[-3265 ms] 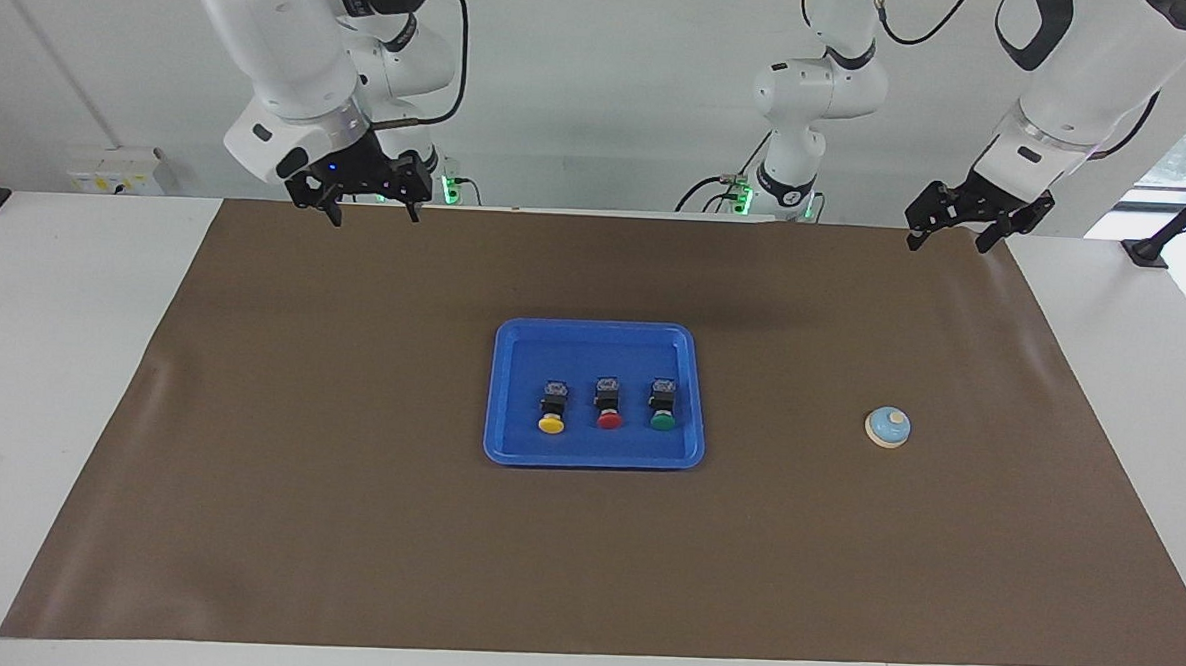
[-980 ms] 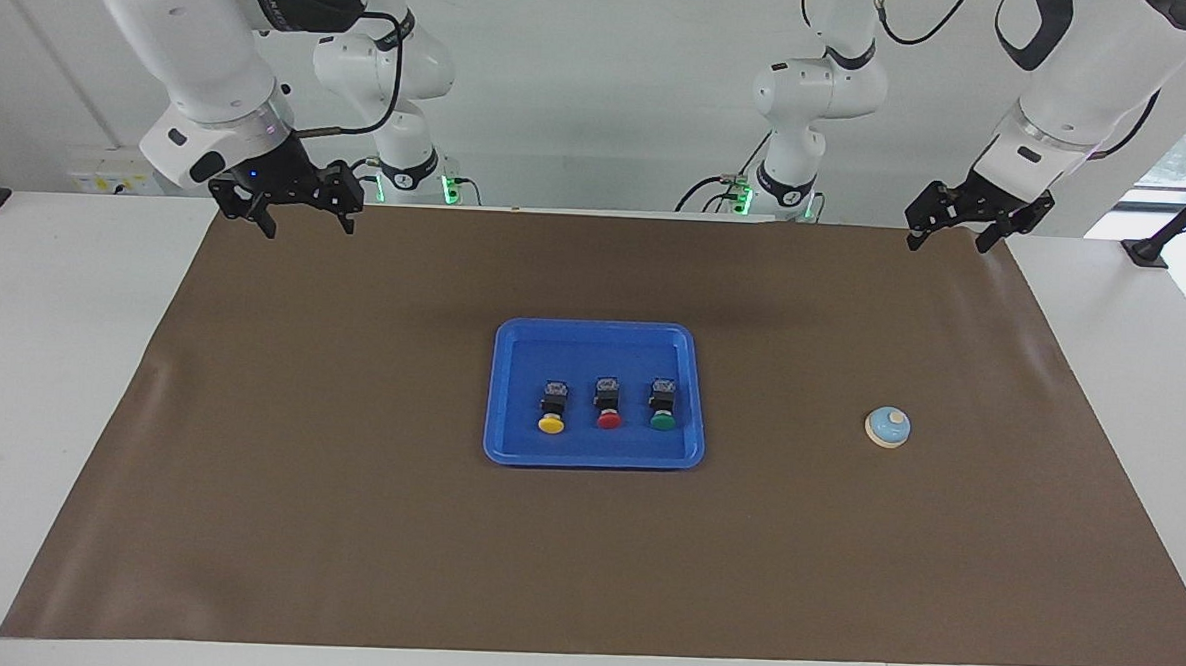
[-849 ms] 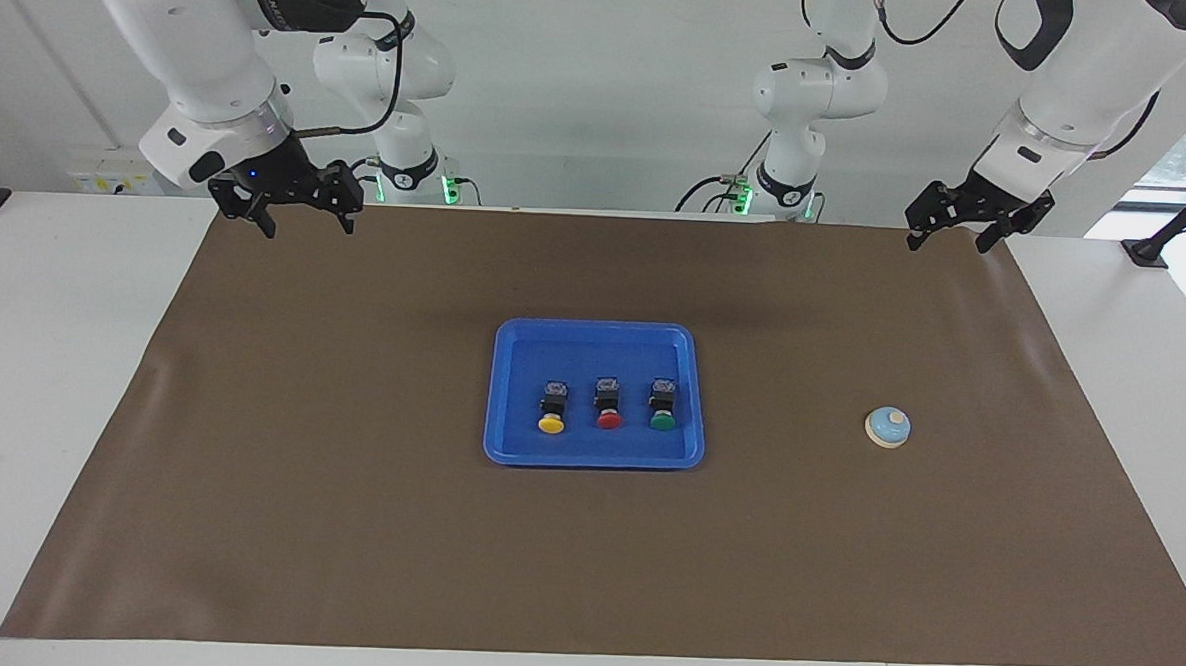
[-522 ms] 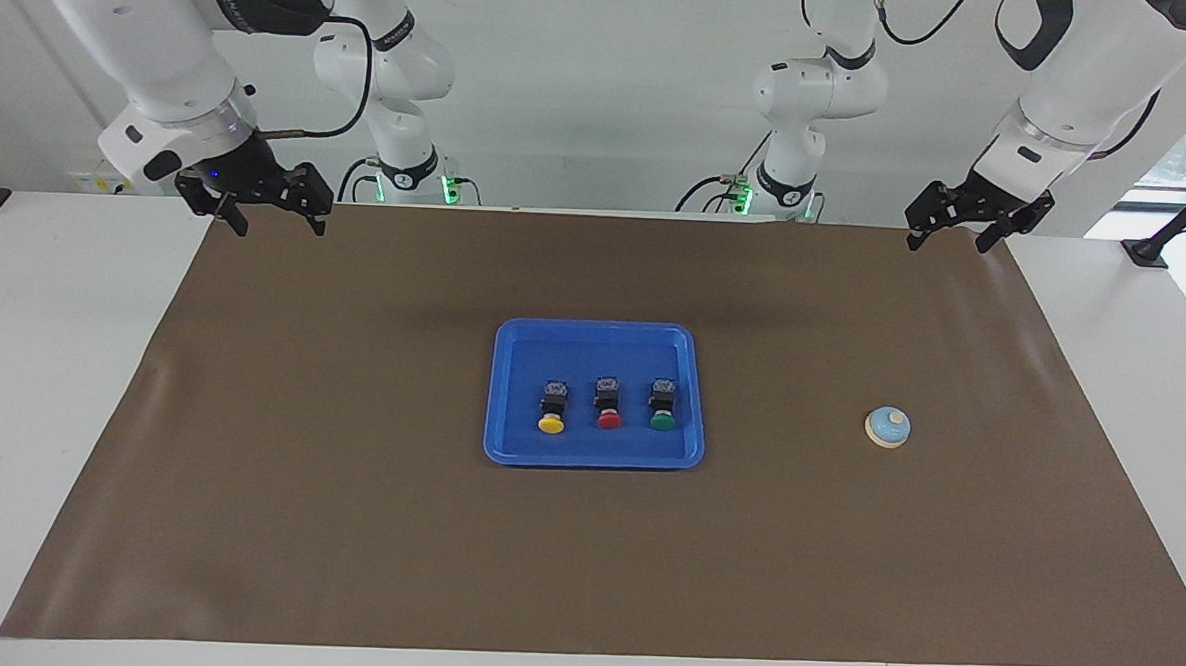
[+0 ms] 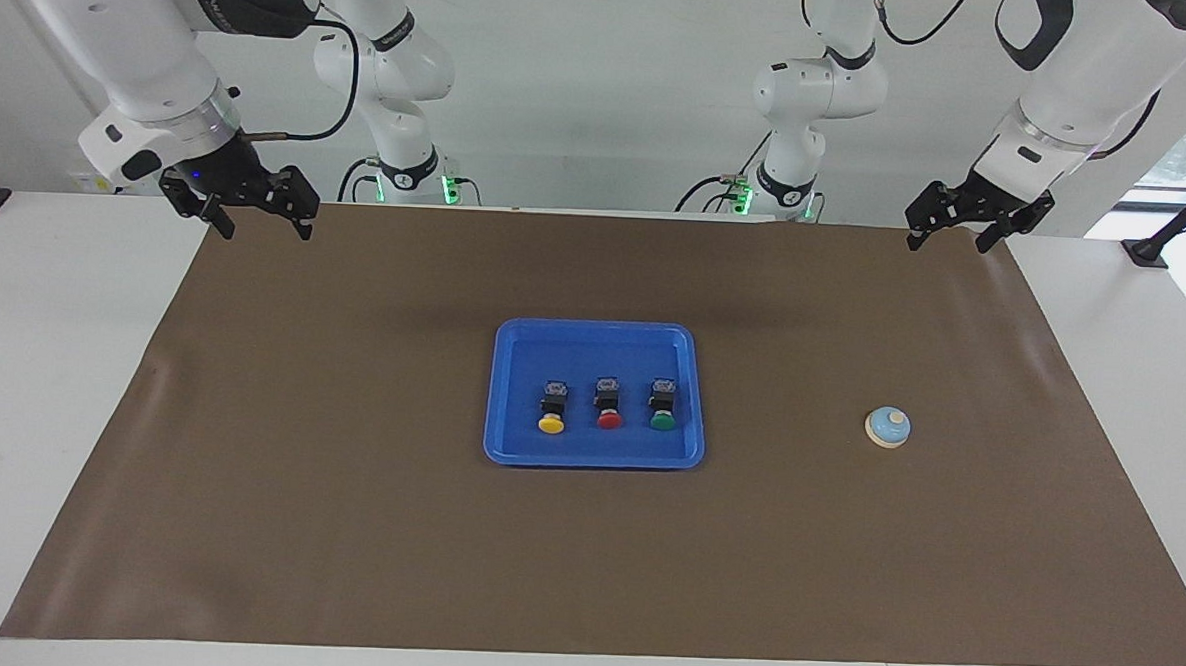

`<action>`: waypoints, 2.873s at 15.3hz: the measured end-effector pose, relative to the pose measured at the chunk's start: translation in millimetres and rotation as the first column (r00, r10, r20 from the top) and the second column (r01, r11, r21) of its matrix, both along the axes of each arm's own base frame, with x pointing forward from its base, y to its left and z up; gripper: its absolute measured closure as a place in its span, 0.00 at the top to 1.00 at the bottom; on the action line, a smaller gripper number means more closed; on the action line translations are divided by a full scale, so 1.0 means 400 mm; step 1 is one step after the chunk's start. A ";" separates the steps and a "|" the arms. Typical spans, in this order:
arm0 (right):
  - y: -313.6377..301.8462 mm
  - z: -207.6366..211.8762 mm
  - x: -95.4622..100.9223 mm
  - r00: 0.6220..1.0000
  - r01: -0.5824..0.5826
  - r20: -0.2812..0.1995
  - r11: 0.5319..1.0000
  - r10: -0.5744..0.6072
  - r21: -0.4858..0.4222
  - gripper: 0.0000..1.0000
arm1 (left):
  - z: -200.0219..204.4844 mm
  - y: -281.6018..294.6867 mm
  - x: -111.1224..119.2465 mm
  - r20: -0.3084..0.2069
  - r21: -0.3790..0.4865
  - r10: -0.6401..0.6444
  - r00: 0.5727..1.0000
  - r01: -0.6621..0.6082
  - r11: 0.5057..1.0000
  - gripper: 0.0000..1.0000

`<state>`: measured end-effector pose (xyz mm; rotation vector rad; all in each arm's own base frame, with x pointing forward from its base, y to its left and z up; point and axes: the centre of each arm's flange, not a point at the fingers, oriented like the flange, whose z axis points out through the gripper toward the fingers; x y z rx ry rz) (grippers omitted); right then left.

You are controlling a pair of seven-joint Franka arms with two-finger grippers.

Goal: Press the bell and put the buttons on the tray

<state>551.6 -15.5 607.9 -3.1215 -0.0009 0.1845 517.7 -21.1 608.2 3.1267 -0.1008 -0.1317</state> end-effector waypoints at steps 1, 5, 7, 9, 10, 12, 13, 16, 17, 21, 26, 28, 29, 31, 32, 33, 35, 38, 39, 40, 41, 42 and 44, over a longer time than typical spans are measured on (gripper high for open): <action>0.000 0.000 0.000 1.000 0.000 0.000 1.000 0.000 0.000 1.00 | 0.000 0.000 0.000 0.000 0.000 0.000 1.000 0.000 1.000 1.00; 0.000 0.000 0.000 1.000 0.000 0.000 1.000 0.000 0.000 1.00 | 0.000 0.000 0.000 0.000 0.000 0.000 1.000 0.000 1.000 1.00; 0.000 0.000 0.000 1.000 0.000 0.000 1.000 0.000 0.000 1.00 | 0.000 0.000 0.000 0.000 0.000 0.000 1.000 0.000 1.000 1.00; 0.000 0.000 0.000 1.000 0.000 0.000 1.000 0.000 0.000 1.00 | 0.000 0.000 0.000 0.000 0.000 0.000 1.000 0.000 1.000 1.00; 0.000 0.000 0.000 1.000 0.000 0.000 1.000 0.000 0.000 1.00 | 0.000 0.000 0.000 0.000 0.000 0.000 1.000 0.000 1.000 1.00; 0.000 0.000 0.000 1.000 0.000 0.000 1.000 0.000 0.000 1.00 | 0.000 0.000 0.000 0.000 0.000 0.000 1.000 0.000 1.000 1.00; 0.000 0.000 0.000 1.000 0.000 0.000 1.000 0.000 0.000 1.00 | 0.000 0.000 0.000 0.000 0.000 0.000 1.000 0.000 1.000 1.00; 0.000 0.000 0.000 1.000 0.000 0.000 1.000 0.000 0.000 1.00 | 0.000 0.000 0.000 0.000 0.000 0.000 1.000 0.000 1.000 1.00; 0.000 0.000 0.000 1.000 0.000 0.000 1.000 0.000 0.000 1.00 | 0.000 0.000 0.000 0.000 0.000 0.000 1.000 0.000 1.000 1.00; 0.001 -0.002 0.000 1.000 0.000 -0.002 1.000 0.000 0.000 1.00 | 0.000 0.000 0.000 0.000 0.000 0.000 1.000 0.000 1.000 1.00; 0.001 -0.007 0.000 1.000 -0.001 -0.006 1.000 0.001 0.000 1.00 | 0.000 0.000 0.000 0.000 0.000 0.000 1.000 0.000 1.000 1.00; 0.003 -0.007 0.000 1.000 -0.002 -0.006 1.000 0.002 0.000 1.00 | 0.000 0.000 0.000 0.000 0.000 0.000 1.000 0.000 1.000 1.00; 0.003 -0.007 0.000 1.000 -0.002 -0.006 1.000 0.002 0.000 1.00 | 0.000 0.000 0.000 0.000 0.000 0.000 1.000 0.000 1.000 1.00; 0.004 -0.007 0.000 1.000 -0.003 -0.006 1.000 0.003 0.000 1.00 | 0.000 0.000 0.000 0.000 0.000 0.000 1.000 0.000 1.000 1.00; 0.004 -0.007 0.000 1.000 -0.003 -0.006 1.000 0.003 0.000 1.00 | 0.000 0.000 0.000 0.000 0.000 0.000 1.000 0.000 1.000 1.00; 0.004 -0.007 0.000 1.000 -0.003 -0.006 1.000 0.003 0.000 1.00 | 0.000 0.000 0.000 0.000 0.000 0.000 1.000 0.000 1.000 1.00; 0.004 -0.007 0.000 1.000 -0.003 -0.006 1.000 0.003 0.000 1.00 | 0.000 0.000 0.000 -0.001 0.000 0.000 1.000 0.000 1.000 1.00; 0.004 -0.007 0.000 1.000 -0.003 -0.006 1.000 0.003 0.000 1.00 | -0.001 0.001 -0.001 -0.003 0.000 0.002 1.000 -0.002 1.000 1.00; 0.004 -0.007 0.000 1.000 -0.003 -0.006 1.000 0.003 0.000 1.00 | -0.002 0.004 0.002 0.004 0.000 0.005 1.000 -0.005 1.000 1.00; 0.004 -0.007 0.000 1.000 -0.003 -0.006 1.000 0.003 0.000 1.00 | -0.008 0.012 0.008 0.022 -0.001 0.011 1.000 -0.011 1.000 1.00; 0.004 -0.007 0.000 1.000 -0.003 -0.006 1.000 0.003 0.000 1.00 | -0.025 0.024 0.015 0.040 -0.001 0.018 0.999 -0.018 1.000 0.98; 0.004 -0.007 0.000 1.000 -0.003 -0.006 1.000 0.003 0.000 1.00 | -0.053 0.036 0.023 0.052 -0.002 0.021 0.998 -0.021 1.000 0.97; 0.004 -0.007 0.000 1.000 -0.003 -0.006 1.000 0.003 0.000 1.00 | -0.127 0.051 0.043 0.074 -0.004 0.021 0.997 -0.020 1.000 0.77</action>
